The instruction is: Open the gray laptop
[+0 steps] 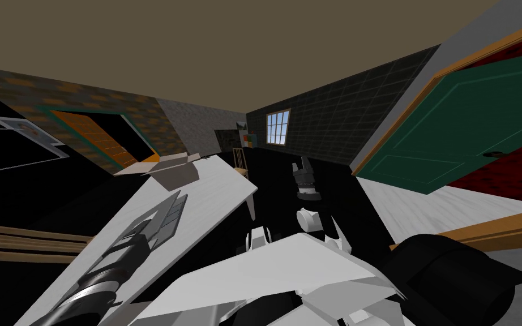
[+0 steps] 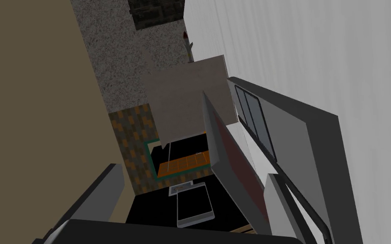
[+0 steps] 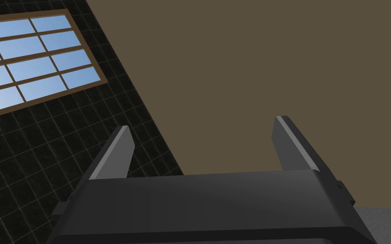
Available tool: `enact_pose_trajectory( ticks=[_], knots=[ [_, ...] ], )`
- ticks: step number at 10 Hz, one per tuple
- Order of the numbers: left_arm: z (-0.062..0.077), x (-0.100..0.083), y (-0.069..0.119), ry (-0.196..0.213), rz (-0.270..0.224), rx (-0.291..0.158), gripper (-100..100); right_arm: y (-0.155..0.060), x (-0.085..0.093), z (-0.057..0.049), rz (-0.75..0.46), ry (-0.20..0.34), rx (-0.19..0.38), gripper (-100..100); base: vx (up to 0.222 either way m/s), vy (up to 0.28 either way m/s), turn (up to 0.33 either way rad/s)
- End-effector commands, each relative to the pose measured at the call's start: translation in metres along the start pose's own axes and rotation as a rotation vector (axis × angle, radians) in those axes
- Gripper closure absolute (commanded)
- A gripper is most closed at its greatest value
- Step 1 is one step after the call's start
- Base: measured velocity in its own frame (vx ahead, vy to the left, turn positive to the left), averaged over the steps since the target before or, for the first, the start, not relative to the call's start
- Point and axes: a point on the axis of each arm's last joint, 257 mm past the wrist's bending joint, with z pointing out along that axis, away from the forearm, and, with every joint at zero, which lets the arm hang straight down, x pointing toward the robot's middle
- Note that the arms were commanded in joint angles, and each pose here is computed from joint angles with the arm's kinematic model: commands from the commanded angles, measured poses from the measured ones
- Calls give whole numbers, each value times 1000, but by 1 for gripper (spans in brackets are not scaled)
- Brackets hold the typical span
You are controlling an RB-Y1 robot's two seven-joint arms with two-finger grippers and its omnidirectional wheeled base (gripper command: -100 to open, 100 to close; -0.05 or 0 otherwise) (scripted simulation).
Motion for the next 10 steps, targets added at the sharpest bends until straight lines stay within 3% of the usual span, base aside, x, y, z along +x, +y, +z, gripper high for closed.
enact_pose_trajectory(
  ticks=[1, 4, 5, 10],
  knots=[
    [-8, -8, -12, 0, -1, 1, -100, 0, 0, 0, 0, 0, 0, 0, 16, -16, -10],
    [-11, -12, -17, 2, -2, -1, -100, 0, 0, 0, 0, 0, 0, 0, 14, -10, -8],
    [-11, -12, -17, 1, -3, -2, 0, 0, 0, 0, 0, 0, 0, 0, 0, 0, 0],
    [-11, -13, -17, -1, -2, -2, 0, 0, 0, 0, 0, 0, 0, 0, 0, 1, 1]
  ],
)
